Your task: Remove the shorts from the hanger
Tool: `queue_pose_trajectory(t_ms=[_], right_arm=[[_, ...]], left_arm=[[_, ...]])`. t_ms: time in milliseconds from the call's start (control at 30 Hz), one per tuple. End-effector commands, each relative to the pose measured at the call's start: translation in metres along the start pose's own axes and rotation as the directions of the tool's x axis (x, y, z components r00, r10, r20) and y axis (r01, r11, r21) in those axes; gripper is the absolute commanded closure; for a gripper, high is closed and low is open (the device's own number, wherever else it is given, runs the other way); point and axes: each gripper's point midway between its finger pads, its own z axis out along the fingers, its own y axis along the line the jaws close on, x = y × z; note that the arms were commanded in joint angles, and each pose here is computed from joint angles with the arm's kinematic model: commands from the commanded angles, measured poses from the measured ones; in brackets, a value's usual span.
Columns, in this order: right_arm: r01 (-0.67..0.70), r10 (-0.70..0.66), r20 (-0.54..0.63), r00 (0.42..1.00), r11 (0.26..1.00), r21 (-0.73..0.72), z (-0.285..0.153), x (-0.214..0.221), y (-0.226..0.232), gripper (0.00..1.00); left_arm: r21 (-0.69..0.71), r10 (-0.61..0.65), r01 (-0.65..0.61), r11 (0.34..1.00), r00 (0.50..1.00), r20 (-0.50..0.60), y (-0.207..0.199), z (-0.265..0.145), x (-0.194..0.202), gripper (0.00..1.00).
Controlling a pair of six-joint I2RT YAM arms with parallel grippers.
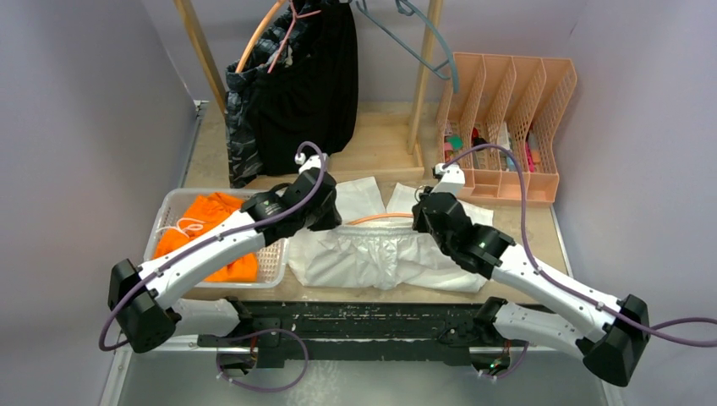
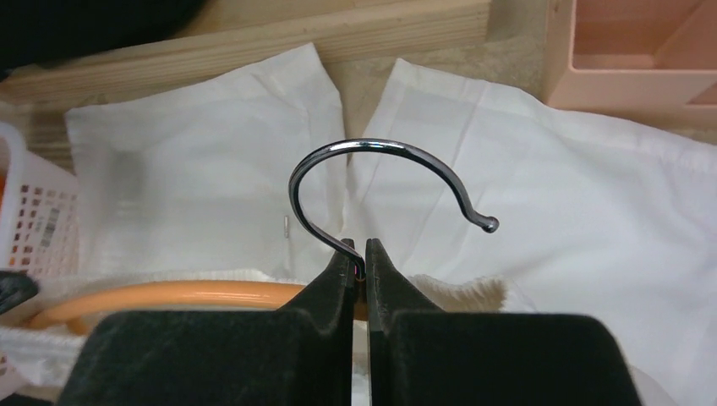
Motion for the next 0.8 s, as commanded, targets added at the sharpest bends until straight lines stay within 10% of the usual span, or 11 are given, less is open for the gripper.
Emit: queue_pose_trajectory(t_ms=[0, 767], right_arm=[[-0.112, 0.099, 0.073, 0.992, 0.974, 0.195, -0.002, -0.022, -0.024, 1.0], [-0.311, 0.302, 0.076, 0.95, 0.903, 0.296, -0.019, -0.011, -0.047, 1.0]], left_arm=[[-0.061, 0.035, -0.032, 0.998, 0.999, 0.033, 0.026, -0.022, 0.002, 1.0], [-0.271, 0.027, -0.021, 0.962, 0.999, 0.02, 0.085, -0.021, 0.026, 1.0]])
